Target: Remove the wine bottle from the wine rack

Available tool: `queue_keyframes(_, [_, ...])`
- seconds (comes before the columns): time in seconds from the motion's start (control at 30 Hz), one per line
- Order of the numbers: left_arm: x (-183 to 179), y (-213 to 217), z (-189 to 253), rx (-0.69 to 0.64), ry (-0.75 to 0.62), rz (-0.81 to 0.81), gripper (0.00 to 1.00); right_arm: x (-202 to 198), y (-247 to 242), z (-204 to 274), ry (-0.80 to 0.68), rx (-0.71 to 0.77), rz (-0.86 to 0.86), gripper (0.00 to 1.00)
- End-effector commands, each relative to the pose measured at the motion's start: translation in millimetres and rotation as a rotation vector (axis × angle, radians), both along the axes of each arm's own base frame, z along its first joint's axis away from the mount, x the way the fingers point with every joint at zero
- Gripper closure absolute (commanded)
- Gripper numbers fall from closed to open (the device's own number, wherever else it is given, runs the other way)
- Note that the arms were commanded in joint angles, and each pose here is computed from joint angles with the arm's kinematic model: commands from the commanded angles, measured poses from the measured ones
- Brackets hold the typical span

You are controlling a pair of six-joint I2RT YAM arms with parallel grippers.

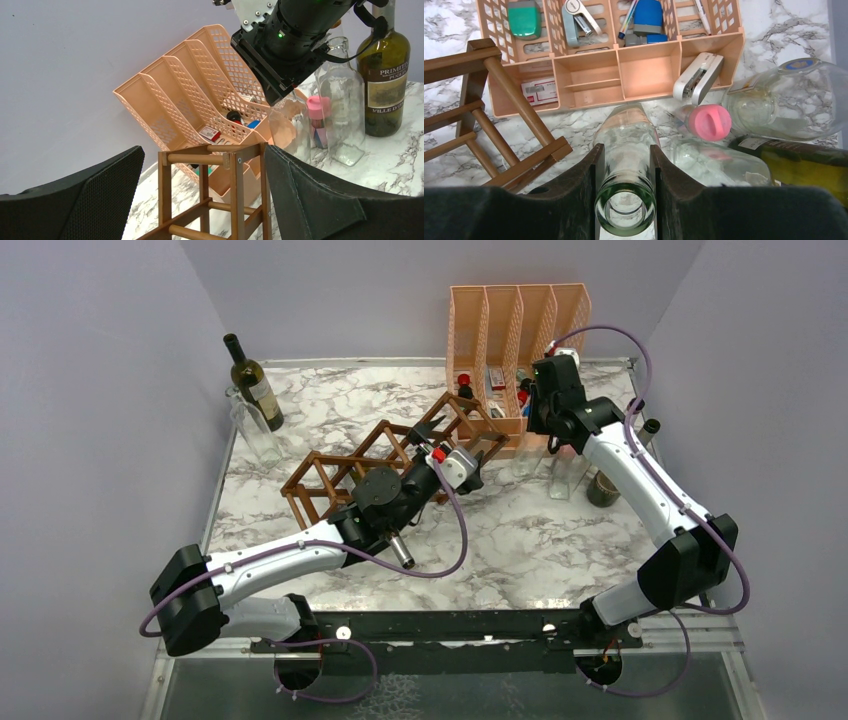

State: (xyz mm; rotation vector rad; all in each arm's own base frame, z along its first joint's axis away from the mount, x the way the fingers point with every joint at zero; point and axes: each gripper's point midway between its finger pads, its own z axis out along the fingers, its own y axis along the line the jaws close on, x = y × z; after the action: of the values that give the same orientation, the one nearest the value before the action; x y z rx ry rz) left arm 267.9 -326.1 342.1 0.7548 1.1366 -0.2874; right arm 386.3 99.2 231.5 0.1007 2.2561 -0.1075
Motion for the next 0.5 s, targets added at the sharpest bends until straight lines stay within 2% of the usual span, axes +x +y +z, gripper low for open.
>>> queue_keyframes(0.0, [-2,9,14,-0.048,-0.022,0.007,0.05,12,9,10,-0.037,0.037,0.034,0.85])
queue_keyframes(0.17, [-2,9,15,-0.05,-0.022,0.006,0.05,8,9,13,-0.035,0.039,0.046,0.71])
queue_keyframes(0.37, [-1,9,14,-0.05,-0.02,0.004,0.05,5,9,21,-0.046,0.035,0.071,0.43])
queue_keyframes(0.47, [-2,9,15,-0.053,-0.021,0.004,0.05,3,11,30,-0.049,0.039,0.087,0.38])
